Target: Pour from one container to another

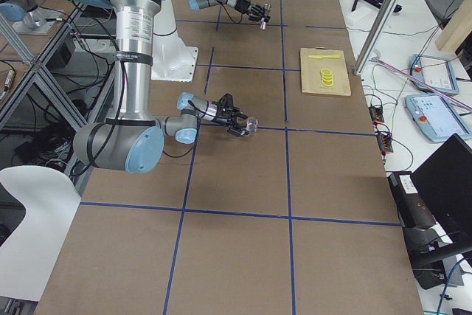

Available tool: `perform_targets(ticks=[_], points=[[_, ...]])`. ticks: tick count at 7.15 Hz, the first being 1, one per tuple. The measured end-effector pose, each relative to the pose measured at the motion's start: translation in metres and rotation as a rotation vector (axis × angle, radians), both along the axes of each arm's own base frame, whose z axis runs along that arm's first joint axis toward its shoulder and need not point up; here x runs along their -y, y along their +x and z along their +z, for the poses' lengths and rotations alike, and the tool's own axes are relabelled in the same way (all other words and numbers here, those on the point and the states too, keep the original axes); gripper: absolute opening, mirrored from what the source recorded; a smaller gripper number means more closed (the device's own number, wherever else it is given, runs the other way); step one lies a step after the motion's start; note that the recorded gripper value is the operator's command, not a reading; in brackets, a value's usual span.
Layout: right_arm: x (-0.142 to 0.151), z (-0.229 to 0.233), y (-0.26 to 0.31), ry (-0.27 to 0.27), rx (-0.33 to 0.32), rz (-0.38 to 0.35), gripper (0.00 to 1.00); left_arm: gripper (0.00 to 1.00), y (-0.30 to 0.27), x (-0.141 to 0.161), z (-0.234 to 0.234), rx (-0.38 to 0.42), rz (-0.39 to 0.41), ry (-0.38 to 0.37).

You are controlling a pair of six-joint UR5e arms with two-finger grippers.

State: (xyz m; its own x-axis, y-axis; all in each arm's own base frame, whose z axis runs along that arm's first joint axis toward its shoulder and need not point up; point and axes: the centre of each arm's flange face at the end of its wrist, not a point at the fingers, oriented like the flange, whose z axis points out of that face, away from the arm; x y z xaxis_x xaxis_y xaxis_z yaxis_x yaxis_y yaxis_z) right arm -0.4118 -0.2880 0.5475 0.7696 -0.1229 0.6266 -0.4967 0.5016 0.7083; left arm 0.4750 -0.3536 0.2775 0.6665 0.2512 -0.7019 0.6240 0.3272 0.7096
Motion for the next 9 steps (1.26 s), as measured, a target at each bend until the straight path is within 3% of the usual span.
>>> perform_targets(ticks=[9], points=[[0.027, 0.000, 0.013, 0.000, -0.004, 0.034, 1.00, 0.00, 0.000, 0.000, 0.000, 0.000, 0.000, 0.000]])
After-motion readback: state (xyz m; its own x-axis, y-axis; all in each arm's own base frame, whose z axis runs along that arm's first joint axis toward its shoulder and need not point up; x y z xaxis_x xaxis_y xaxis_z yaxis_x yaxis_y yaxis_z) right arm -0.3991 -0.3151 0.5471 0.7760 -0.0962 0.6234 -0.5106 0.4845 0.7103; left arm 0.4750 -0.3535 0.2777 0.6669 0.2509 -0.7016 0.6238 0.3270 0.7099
